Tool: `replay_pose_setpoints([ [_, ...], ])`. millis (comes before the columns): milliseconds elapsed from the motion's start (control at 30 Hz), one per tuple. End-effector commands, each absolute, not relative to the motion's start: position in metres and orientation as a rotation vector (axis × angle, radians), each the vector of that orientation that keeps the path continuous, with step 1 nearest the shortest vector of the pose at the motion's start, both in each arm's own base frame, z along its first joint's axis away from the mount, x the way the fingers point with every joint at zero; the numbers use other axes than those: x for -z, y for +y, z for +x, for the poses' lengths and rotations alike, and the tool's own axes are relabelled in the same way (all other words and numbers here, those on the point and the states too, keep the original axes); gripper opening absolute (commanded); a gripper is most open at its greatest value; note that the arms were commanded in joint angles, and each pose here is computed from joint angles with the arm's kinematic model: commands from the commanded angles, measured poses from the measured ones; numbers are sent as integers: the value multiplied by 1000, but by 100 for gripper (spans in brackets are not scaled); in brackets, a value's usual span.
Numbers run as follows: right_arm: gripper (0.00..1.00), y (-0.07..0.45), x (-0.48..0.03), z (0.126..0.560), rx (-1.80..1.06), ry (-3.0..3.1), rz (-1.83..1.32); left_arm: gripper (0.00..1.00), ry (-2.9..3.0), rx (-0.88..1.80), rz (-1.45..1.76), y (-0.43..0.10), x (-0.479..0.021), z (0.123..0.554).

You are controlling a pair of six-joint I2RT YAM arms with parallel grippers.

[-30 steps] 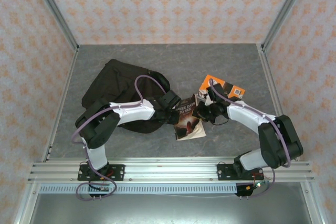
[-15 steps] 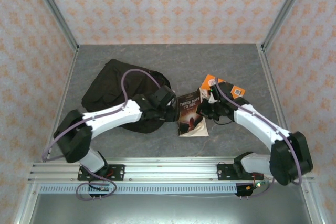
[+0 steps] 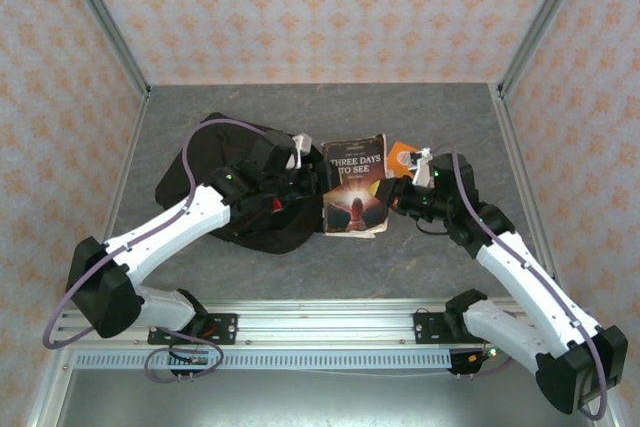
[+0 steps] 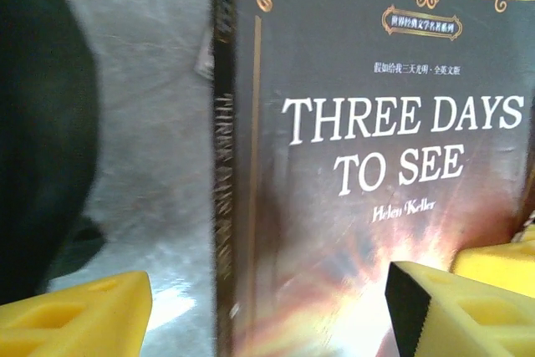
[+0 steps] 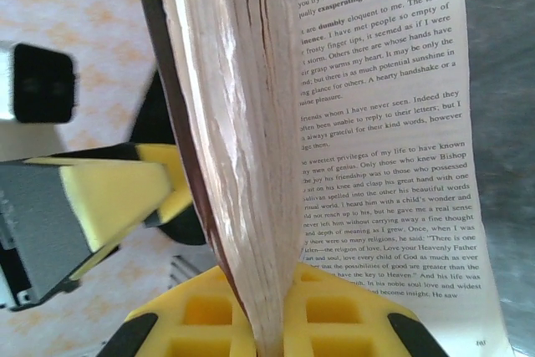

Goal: Pack the student bag
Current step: Pass the book.

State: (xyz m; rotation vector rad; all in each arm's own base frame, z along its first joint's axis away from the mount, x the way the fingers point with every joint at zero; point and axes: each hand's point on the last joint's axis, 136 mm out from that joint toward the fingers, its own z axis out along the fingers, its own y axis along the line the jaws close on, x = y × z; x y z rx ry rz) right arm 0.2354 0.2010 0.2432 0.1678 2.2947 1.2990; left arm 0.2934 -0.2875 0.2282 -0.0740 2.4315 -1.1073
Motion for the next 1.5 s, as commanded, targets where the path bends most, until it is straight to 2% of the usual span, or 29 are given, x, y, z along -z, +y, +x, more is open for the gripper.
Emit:
replay_pose_setpoints([
  [0,0,214,-298,227,-1483,2103,32,75,2322,1338,-46,-310,-262,295],
  [200,0,218,-325,213,-1596,2004,-35,74,2250,1442,-27,-309,-276,290],
  [267,0,218,-330,210,-1616,1985,-49,70,2205,1498,-16,-310,-285,287],
  [333,0,219,-331,210,-1624,1985,-52,62,2168,1548,-6,-312,-293,284],
  [433,0,217,-325,214,-1590,2006,-28,41,2100,1609,12,-313,-312,281],
  [533,14,211,-316,223,-1500,2052,30,19,2049,1626,20,-311,-326,280],
  [633,43,189,-300,238,-1264,2115,140,0,2035,1559,12,-303,-333,281],
  [700,58,169,-293,248,-1113,2123,245,0,2030,1473,-33,-292,-334,287],
  [767,76,160,-293,254,-1082,2097,331,0,1973,1409,-102,-279,-343,295],
  [867,97,171,-294,261,-1257,2020,439,0,1846,1343,-276,-256,-357,314],
  [900,100,175,-295,263,-1319,1992,464,0,1795,1336,-351,-248,-360,321],
  [1133,99,200,-329,281,-1641,1738,571,0,1445,1414,-843,-211,-357,358],
  [1300,99,233,-355,276,-1723,1686,490,0,1379,1451,-876,-227,-366,355],
  [1467,99,255,-334,278,-1753,1657,501,0,1393,1518,-877,-241,-352,347],
])
